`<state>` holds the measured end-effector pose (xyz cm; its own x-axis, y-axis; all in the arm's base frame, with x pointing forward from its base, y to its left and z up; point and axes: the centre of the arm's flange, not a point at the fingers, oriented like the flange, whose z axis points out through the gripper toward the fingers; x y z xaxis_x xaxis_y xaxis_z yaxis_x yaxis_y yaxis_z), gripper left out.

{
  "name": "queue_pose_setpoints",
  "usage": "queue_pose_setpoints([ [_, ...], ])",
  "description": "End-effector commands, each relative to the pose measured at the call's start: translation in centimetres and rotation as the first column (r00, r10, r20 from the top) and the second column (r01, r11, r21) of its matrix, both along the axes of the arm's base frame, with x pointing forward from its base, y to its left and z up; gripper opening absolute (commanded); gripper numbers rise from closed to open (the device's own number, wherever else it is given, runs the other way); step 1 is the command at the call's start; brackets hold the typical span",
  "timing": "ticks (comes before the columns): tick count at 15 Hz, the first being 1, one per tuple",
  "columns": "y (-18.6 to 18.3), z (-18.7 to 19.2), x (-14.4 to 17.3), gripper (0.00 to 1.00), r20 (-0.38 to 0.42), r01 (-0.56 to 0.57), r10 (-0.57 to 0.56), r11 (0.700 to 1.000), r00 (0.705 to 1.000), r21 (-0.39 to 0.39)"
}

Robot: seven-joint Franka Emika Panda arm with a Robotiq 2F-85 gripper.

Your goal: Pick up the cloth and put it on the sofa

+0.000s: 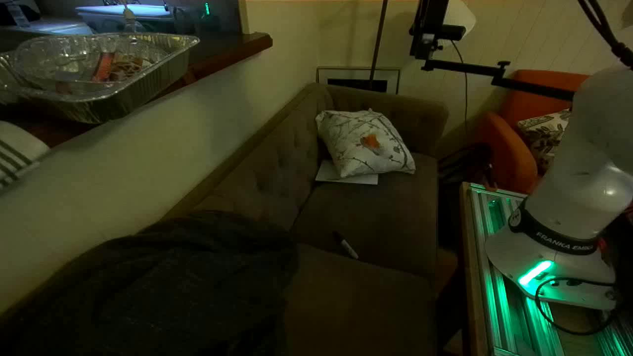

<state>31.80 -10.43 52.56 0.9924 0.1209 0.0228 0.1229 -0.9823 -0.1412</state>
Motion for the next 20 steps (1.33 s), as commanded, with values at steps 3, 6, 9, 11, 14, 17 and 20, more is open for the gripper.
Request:
queue_pose_setpoints([
  [3, 0.0, 0.0, 0.0, 1.0, 0.0, 0.0, 0.0, 1.0, 1.0, 0.0],
  [6, 0.6, -0.8, 0.6, 1.0, -0.011, -0.039, 0.039, 0.999, 0.999, 0.004],
  [9, 4.3, -3.0, 4.2, 1.0, 0.077, -0.123, 0.119, 0.991, 0.99, 0.053],
  [11, 8.0, -4.1, 7.1, 1.0, 0.151, -0.204, 0.189, 0.975, 0.97, 0.092],
  [14, 13.4, -6.6, 11.5, 1.0, 0.273, -0.327, 0.291, 0.94, 0.917, 0.097],
  [17, 17.8, -10.4, 15.0, 1.0, 0.312, -0.403, 0.359, 0.911, 0.88, 0.087],
  [20, 22.0, -14.6, 15.8, 1.0, 0.263, -0.455, 0.424, 0.888, 0.867, 0.068],
])
